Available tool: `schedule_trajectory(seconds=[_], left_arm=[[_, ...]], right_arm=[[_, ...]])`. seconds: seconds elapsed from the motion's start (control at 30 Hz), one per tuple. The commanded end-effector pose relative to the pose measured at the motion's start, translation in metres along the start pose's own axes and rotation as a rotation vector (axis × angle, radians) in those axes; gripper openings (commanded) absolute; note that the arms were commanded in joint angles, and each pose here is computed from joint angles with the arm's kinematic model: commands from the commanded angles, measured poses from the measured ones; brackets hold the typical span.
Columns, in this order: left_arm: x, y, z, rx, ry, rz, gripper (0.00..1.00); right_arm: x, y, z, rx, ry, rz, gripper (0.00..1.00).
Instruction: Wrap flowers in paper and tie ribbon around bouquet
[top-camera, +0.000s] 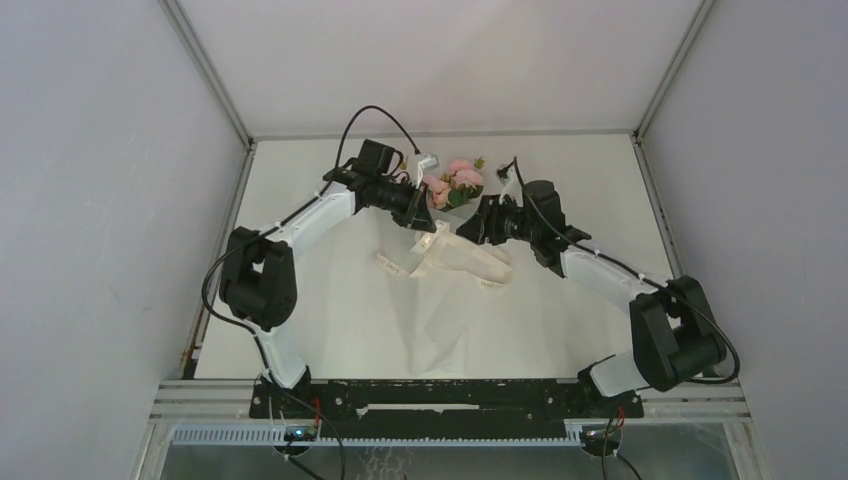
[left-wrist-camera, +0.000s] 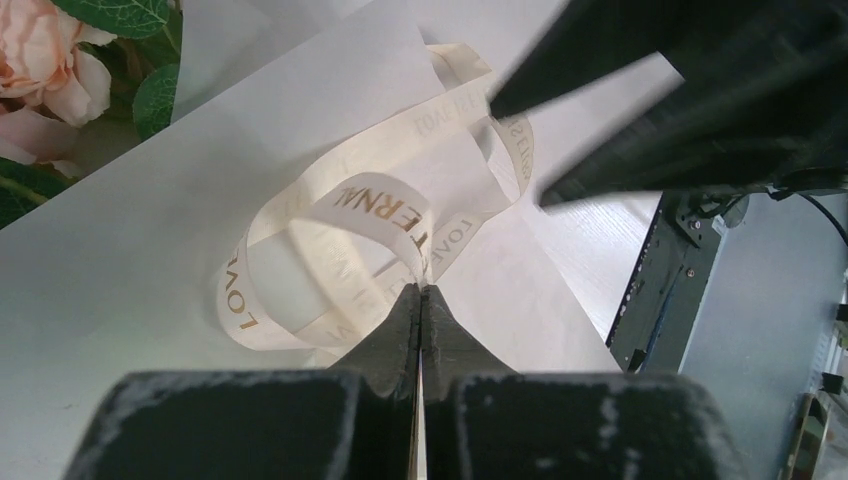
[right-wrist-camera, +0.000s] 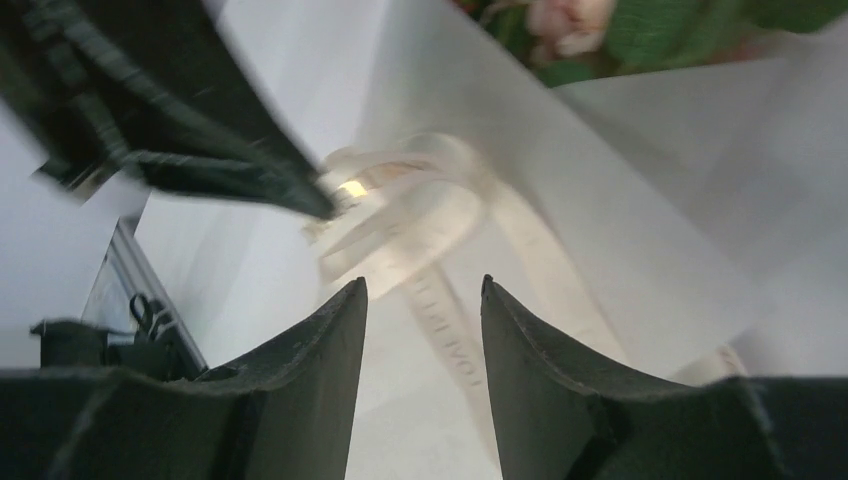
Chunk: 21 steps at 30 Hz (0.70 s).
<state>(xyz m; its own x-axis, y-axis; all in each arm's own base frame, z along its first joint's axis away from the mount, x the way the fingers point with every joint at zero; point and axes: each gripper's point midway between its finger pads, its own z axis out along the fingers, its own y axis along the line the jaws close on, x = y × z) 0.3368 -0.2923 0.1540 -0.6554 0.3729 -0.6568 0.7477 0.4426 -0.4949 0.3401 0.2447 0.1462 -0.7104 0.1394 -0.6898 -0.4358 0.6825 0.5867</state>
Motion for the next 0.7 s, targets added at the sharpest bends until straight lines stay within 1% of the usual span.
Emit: schedule_trajectory(seconds=[0.0, 0.07, 0.2, 0.37, 0.67], left_arm=[[-0.016, -0.008, -0.008, 0.005, -0.026, 0.072, 0.00], [-0.017, -0.009, -0.008, 0.009, -0.027, 0.072, 0.00], [-0.020, -0.013, -0.011, 0.018, -0.033, 0.085, 0.00], [-0.017, -0.012, -0.012, 0.011, -0.025, 0.095, 0.00], [-0.017, -0.014, -0.011, 0.031, -0.018, 0.088, 0.00]], right_arm=[[-0.019, 0.052, -0.011, -0.165, -0.114, -0.223, 0.55], [-0.019, 0.034, 0.000, -0.094, -0.125, -0.220, 0.56], [-0.014, 0.015, 0.020, -0.095, -0.073, -0.148, 0.54], [-0.006, 0.015, 0.035, -0.129, -0.061, -0.158, 0.51], [0.000, 0.005, 0.063, -0.140, -0.036, -0.126, 0.51]])
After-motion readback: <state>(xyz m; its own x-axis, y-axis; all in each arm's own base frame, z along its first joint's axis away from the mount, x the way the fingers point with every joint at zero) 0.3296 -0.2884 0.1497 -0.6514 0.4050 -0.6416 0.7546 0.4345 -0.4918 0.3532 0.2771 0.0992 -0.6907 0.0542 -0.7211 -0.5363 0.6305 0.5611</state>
